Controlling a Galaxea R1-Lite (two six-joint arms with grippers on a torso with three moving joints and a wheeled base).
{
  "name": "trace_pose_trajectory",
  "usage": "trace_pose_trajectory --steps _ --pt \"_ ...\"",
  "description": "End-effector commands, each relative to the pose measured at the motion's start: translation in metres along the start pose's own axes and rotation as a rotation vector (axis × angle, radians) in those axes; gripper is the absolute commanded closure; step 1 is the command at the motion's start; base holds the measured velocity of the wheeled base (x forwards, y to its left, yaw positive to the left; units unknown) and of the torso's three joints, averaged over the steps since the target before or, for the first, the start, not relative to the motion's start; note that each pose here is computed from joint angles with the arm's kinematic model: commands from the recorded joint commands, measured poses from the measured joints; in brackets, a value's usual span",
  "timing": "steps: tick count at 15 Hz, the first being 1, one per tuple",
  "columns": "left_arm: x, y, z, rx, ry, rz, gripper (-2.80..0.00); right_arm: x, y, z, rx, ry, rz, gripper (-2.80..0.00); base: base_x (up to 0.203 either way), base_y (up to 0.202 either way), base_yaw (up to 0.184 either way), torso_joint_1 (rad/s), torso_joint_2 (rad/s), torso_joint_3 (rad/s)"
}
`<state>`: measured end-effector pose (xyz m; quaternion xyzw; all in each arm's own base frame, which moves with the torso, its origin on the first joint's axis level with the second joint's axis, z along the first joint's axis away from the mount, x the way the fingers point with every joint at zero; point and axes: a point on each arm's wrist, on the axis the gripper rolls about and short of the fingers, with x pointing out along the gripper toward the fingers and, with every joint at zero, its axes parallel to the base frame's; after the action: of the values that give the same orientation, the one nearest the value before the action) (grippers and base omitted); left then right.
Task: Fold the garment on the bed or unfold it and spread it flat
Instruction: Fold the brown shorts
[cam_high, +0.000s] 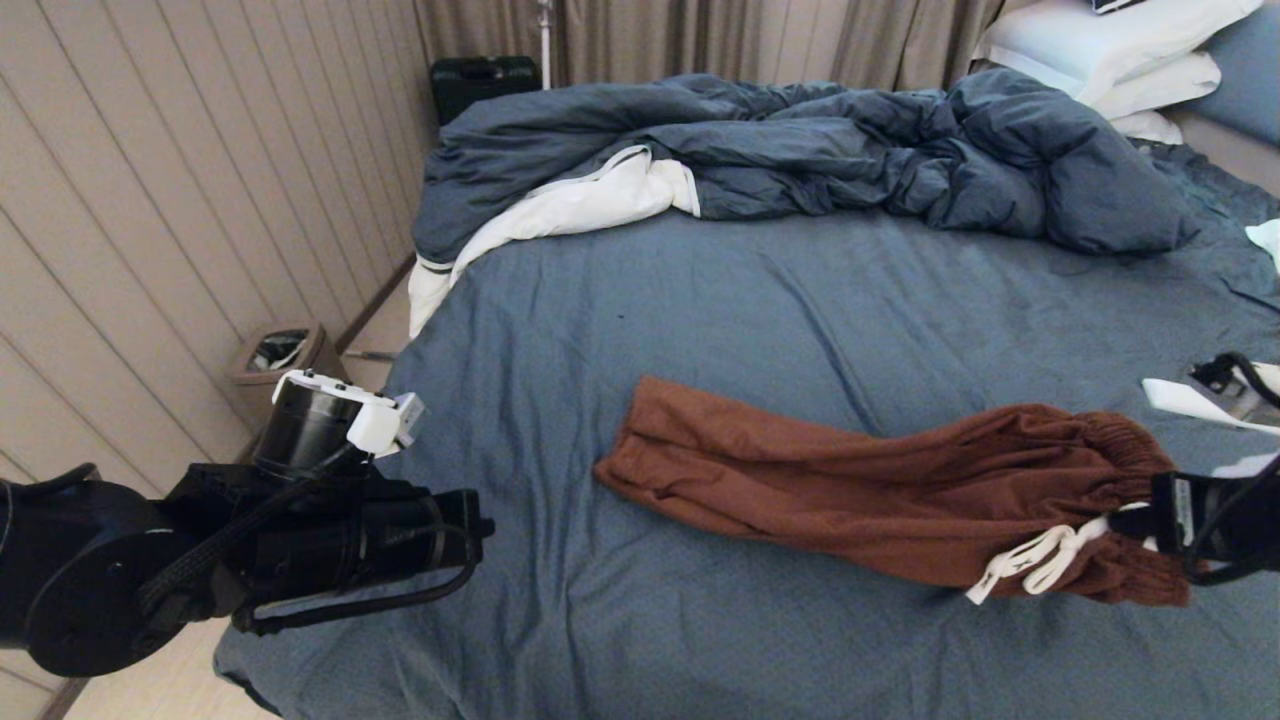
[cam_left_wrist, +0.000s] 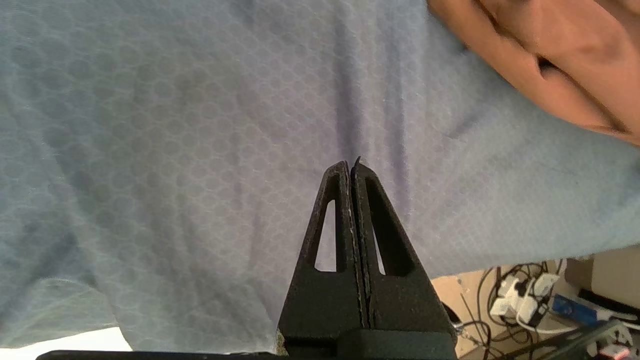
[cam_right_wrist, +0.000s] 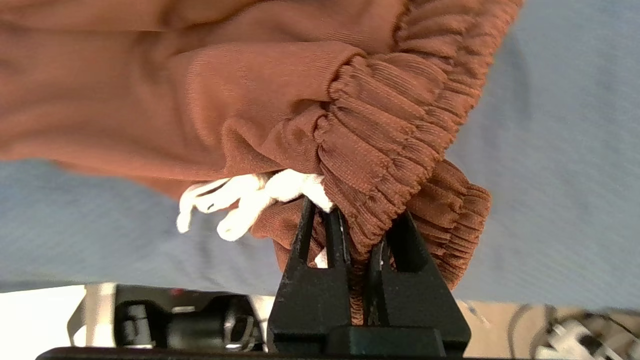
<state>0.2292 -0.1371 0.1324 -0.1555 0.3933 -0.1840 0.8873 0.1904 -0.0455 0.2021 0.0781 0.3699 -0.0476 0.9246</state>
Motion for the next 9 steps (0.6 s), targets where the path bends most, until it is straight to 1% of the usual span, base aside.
trace_pose_trajectory --steps 1,3,4,5,7,9 --pt "0.0 -0.001 -0.001 0.0 0.002 -0.004 0.0 -0.005 -0.016 -0.002 0.021 -0.007 -0.054 0.0 0.0 0.0 0.0 0.0 0.0 0.0" --pt "0.0 -0.002 -0.002 0.003 0.004 -0.008 0.0 -0.013 -0.033 -0.003 0.038 -0.013 -0.093 0.0 0.0 0.0 0.0 0.0 0.0 0.0" --pt "0.001 -0.003 -0.002 0.005 0.007 -0.008 0.0 -0.019 -0.041 -0.002 0.045 -0.031 -0.107 0.0 0.0 0.0 0.0 0.0 0.0 0.0" --pt "0.001 -0.003 -0.002 0.006 0.007 -0.009 0.0 -0.03 -0.042 0.003 0.032 -0.069 -0.098 0.0 0.0 0.0 0.0 0.0 0.0 0.0" --pt "0.001 -0.002 -0.004 0.005 0.012 -0.006 0.0 -0.044 -0.034 0.011 -0.004 -0.117 -0.05 0.0 0.0 0.0 0.0 0.0 0.0 0.0" --pt "0.001 -0.004 -0.006 0.011 0.017 -0.012 0.0 -0.039 -0.014 0.018 -0.064 -0.117 0.055 0.0 0.0 0.0 0.0 0.0 0.0 0.0"
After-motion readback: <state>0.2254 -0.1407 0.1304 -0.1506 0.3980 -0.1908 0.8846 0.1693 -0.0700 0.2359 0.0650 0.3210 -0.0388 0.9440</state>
